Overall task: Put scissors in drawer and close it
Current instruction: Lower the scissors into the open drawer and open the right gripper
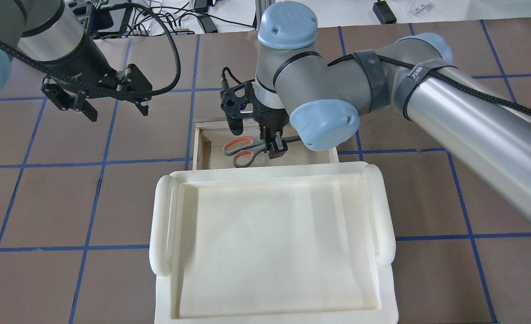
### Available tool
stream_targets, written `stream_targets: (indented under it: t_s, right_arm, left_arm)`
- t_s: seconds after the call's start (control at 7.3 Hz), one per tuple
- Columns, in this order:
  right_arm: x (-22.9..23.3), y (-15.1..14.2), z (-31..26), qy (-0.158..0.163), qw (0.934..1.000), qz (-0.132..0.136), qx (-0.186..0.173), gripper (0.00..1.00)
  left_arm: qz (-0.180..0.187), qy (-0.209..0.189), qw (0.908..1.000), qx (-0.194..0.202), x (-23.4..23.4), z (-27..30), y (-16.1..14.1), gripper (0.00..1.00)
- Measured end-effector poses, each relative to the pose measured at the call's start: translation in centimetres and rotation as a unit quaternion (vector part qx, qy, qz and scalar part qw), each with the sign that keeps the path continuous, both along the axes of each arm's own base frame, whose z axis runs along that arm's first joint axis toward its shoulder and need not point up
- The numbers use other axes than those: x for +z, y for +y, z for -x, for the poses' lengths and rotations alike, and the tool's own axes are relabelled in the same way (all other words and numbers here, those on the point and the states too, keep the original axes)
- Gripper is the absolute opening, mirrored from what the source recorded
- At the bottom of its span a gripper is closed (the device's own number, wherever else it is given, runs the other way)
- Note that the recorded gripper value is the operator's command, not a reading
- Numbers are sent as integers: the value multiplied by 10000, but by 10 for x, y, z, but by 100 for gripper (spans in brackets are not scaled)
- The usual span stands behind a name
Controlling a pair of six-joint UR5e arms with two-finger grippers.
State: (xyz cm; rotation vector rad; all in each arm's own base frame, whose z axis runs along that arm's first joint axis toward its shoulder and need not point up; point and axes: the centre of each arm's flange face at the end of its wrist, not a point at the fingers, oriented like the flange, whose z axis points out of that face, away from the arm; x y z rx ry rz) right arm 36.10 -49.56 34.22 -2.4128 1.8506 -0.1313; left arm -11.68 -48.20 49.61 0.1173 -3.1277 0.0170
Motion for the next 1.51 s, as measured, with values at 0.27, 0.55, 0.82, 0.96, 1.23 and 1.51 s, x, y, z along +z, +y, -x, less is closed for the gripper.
stream_targets:
  t_s: [0.27,0.55,0.82,0.96,1.23,1.51]
  right_arm:
    - [-7,2,-6,127,9998,-24,-136,11]
    - [-8,3,-8,113,9996,-63,-253,20]
    - [-9,3,-9,101,9993,-86,-359,25]
    - [-9,3,-9,99,9991,-90,-409,79]
    - [-10,4,-9,118,9982,-138,-571,100]
    - [-11,5,-8,154,9969,-223,-743,100]
  left_arm:
    - [0,-6,10000,2,0,0,0,100]
    - [-14,-15,10000,5,-1,-1,-1,100]
    - [-21,-10,10000,10,-2,-1,-1,100]
    - [-21,-12,10000,12,-2,-1,-2,100]
    - [-21,-9,10000,14,-2,-1,-2,100]
    - [-22,-15,10000,17,-2,-2,-2,100]
